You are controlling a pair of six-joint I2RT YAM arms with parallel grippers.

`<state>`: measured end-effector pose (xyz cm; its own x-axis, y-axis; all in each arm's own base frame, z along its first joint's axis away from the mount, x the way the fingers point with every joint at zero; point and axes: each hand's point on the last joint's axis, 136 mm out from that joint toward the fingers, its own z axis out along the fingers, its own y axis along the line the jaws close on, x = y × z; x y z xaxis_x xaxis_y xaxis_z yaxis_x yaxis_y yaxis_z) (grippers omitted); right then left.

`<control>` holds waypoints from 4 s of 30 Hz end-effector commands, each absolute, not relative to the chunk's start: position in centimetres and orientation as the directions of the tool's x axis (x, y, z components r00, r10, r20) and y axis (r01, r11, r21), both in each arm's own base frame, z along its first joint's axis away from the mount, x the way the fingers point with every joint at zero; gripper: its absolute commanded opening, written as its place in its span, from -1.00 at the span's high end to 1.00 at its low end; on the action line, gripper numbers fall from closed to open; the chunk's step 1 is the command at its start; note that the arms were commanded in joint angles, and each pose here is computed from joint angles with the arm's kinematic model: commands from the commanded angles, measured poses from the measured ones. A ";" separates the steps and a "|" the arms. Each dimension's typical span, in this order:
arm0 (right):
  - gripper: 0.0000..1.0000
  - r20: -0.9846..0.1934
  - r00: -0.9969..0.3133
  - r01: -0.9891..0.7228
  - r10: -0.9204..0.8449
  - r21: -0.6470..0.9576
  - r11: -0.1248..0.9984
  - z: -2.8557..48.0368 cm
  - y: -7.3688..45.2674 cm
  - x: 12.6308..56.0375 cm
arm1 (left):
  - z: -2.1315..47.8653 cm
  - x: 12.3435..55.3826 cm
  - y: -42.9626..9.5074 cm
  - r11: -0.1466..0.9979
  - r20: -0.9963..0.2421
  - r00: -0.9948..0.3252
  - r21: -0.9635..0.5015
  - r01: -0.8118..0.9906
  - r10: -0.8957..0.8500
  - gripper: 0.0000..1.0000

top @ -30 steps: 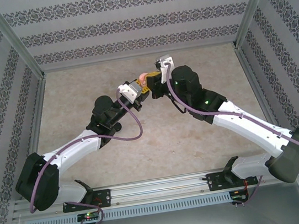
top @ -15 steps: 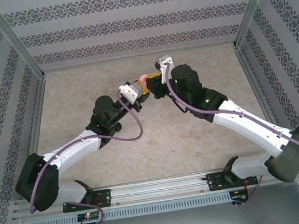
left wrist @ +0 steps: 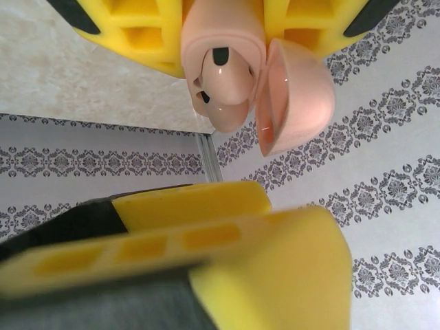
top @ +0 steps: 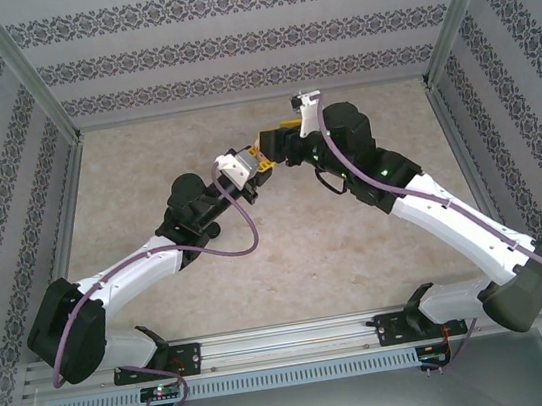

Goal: Insert the wireless bluetooth earbuds into the charging case

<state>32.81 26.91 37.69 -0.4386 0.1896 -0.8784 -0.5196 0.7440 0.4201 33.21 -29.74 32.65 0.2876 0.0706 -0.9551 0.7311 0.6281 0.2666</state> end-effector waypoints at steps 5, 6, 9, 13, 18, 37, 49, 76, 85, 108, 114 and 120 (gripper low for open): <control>-0.22 -0.833 -0.462 -0.531 0.303 0.534 0.658 42.0 25.7 32.3 | 34.7 31.6 -30.5 0.586 -0.938 0.346 0.293 0.756 0.023 1.00; -0.18 -0.826 -0.475 -0.520 0.302 0.541 0.661 41.7 25.4 32.5 | 34.4 31.5 -30.7 0.571 -0.939 0.344 0.296 0.765 0.026 1.00; 0.14 -0.798 -0.535 -0.483 0.277 0.558 0.675 40.7 24.8 33.4 | 34.0 30.8 -31.2 0.528 -0.941 0.338 0.303 0.793 0.032 1.00; 0.71 -0.747 -0.628 -0.457 0.219 0.581 0.673 38.8 25.0 34.5 | 33.3 30.0 -31.9 0.466 -0.945 0.326 0.306 0.830 0.041 1.00; 0.94 -0.680 -0.720 -0.451 0.136 0.608 0.653 36.9 26.8 35.2 | 32.9 29.5 -32.5 0.418 -0.952 0.305 0.292 0.860 0.038 1.00; 0.97 -0.656 -0.725 -0.274 0.209 0.553 0.787 32.1 20.8 31.2 | 31.7 32.2 -33.2 0.474 -0.978 0.207 0.199 0.858 0.036 1.00; 0.47 -0.595 -0.681 0.010 0.428 0.576 0.817 25.5 13.4 31.5 | 19.8 37.5 -30.1 0.605 -0.888 -0.460 -0.365 0.707 0.001 1.00; -0.04 -0.553 -0.693 0.083 0.463 0.576 0.813 21.8 11.9 30.2 | 2.2 40.0 -29.7 0.750 -0.405 -0.914 -0.595 0.287 0.029 0.50; -0.11 -0.562 -0.680 0.086 0.471 0.577 0.812 22.5 11.5 30.3 | 0.5 40.1 -28.1 0.809 -0.350 -0.936 -0.537 0.238 0.042 0.14; -0.96 -0.733 -0.525 0.177 0.433 0.404 0.898 27.0 5.6 31.4 | 12.7 42.8 -20.0 0.942 -0.624 -0.780 -0.226 0.248 0.055 -0.99; -0.96 -0.890 -0.341 0.394 0.303 0.157 0.905 26.5 -0.8 33.1 | 21.0 42.1 -16.1 0.967 -0.861 -0.502 -0.053 0.249 0.082 -0.99; -0.97 -0.924 -0.375 0.386 0.073 -0.084 0.919 22.3 -2.2 35.9 | 23.4 39.5 -11.5 0.981 -0.936 -0.314 0.110 0.161 0.156 -0.99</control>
